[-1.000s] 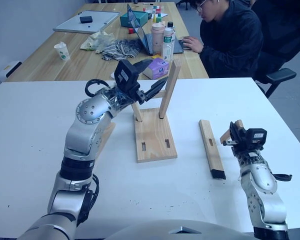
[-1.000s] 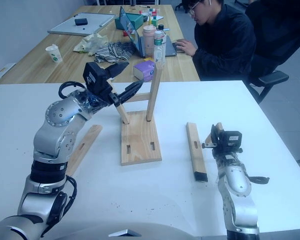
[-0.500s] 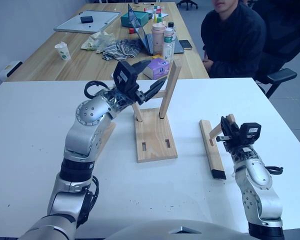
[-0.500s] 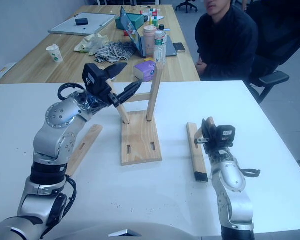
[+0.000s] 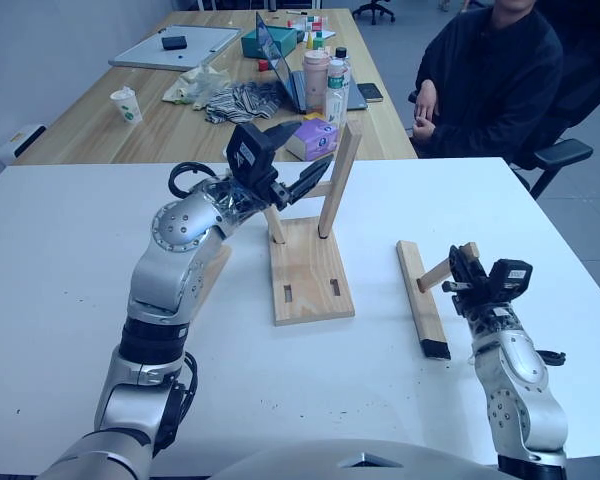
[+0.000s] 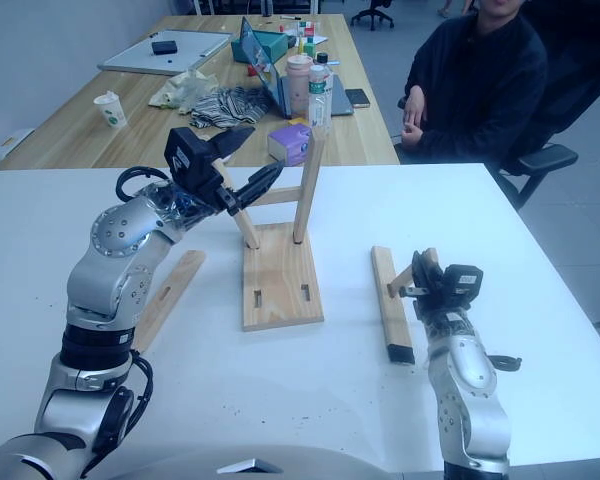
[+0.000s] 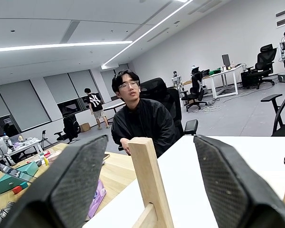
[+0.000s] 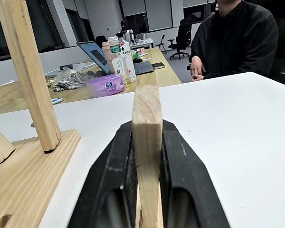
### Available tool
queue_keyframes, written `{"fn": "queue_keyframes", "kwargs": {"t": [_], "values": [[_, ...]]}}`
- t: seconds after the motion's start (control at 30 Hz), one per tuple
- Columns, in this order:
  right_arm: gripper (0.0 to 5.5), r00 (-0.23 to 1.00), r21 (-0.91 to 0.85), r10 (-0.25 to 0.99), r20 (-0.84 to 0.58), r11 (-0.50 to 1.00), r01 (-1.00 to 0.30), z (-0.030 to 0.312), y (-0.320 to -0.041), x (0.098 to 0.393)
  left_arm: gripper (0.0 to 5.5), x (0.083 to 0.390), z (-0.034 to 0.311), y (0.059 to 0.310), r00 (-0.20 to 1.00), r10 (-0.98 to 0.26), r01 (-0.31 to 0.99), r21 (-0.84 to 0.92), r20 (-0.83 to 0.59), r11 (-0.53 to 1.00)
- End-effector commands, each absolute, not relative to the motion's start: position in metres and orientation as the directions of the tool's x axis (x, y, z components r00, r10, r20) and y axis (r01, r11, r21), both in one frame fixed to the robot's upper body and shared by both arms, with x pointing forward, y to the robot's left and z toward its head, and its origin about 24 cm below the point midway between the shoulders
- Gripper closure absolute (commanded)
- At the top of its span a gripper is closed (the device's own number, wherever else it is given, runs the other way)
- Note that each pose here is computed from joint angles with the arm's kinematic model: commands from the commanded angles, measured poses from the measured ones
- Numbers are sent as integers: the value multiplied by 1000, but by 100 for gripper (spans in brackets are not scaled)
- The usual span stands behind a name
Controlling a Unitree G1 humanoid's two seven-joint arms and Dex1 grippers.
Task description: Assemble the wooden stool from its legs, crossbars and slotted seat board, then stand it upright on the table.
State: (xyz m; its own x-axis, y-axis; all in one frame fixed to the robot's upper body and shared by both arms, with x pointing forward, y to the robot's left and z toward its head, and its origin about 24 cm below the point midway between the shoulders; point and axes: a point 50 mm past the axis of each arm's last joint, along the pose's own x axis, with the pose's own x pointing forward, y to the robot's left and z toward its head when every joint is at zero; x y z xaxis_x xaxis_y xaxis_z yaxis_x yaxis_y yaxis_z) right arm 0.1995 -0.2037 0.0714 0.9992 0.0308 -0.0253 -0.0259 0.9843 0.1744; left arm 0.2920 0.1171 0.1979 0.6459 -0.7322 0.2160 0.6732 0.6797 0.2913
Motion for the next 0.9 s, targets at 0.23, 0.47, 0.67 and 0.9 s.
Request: {"fn": "queue_keyframes", "kwargs": {"t": [0.23,0.47,0.67,0.9], "values": [[510,997,59,83,10,995,-83,80,-200,203,220,291,196,118,658,-723,666,286,209,689],[510,995,59,101,8,993,-102,81,-197,205,220,291,195,118,664,-717,660,284,211,695],[510,991,68,84,-102,995,-77,63,-198,199,220,291,194,118,663,-719,662,284,207,693],[510,984,83,72,-162,995,-60,59,-191,182,220,290,194,119,662,-722,667,281,201,690]]}}
